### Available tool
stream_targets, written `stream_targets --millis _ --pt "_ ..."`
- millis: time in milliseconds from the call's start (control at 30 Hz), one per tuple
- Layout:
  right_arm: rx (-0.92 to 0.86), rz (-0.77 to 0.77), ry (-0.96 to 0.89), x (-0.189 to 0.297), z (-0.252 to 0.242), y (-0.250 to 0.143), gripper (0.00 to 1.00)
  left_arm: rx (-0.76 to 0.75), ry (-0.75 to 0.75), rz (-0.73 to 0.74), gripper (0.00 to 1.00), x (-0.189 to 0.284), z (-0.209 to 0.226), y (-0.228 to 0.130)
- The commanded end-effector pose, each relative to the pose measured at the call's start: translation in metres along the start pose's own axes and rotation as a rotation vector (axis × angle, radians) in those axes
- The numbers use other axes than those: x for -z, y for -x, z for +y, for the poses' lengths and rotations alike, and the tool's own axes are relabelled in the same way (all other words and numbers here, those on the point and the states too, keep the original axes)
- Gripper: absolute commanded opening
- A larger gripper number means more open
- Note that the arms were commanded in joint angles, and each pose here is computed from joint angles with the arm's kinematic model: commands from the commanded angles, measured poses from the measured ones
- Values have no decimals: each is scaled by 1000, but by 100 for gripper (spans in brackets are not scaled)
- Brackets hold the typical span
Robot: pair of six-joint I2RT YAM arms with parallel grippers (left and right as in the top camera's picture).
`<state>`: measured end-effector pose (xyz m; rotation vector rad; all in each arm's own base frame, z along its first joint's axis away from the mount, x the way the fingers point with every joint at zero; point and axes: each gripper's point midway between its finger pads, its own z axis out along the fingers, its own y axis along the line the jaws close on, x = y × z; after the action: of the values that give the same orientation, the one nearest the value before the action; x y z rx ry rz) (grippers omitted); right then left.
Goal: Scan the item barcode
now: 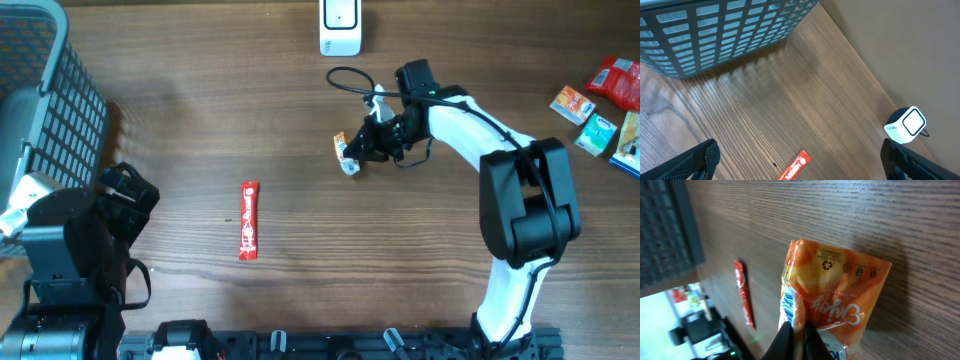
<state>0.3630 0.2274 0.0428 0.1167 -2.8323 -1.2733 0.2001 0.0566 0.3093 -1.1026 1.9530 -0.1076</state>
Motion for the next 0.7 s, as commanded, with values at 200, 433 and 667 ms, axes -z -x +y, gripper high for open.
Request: stream_targets --millis 200,433,667 --pt "-13 -13 -35 8 -6 -1 20 15 14 -18 100 0 3 4" --pt "44 -33 -75 24 3 -5 41 15 14 -18 100 0 3 4" --pt "0 -72 -177 32 -8 -1 73 15 14 -18 100 0 3 4"
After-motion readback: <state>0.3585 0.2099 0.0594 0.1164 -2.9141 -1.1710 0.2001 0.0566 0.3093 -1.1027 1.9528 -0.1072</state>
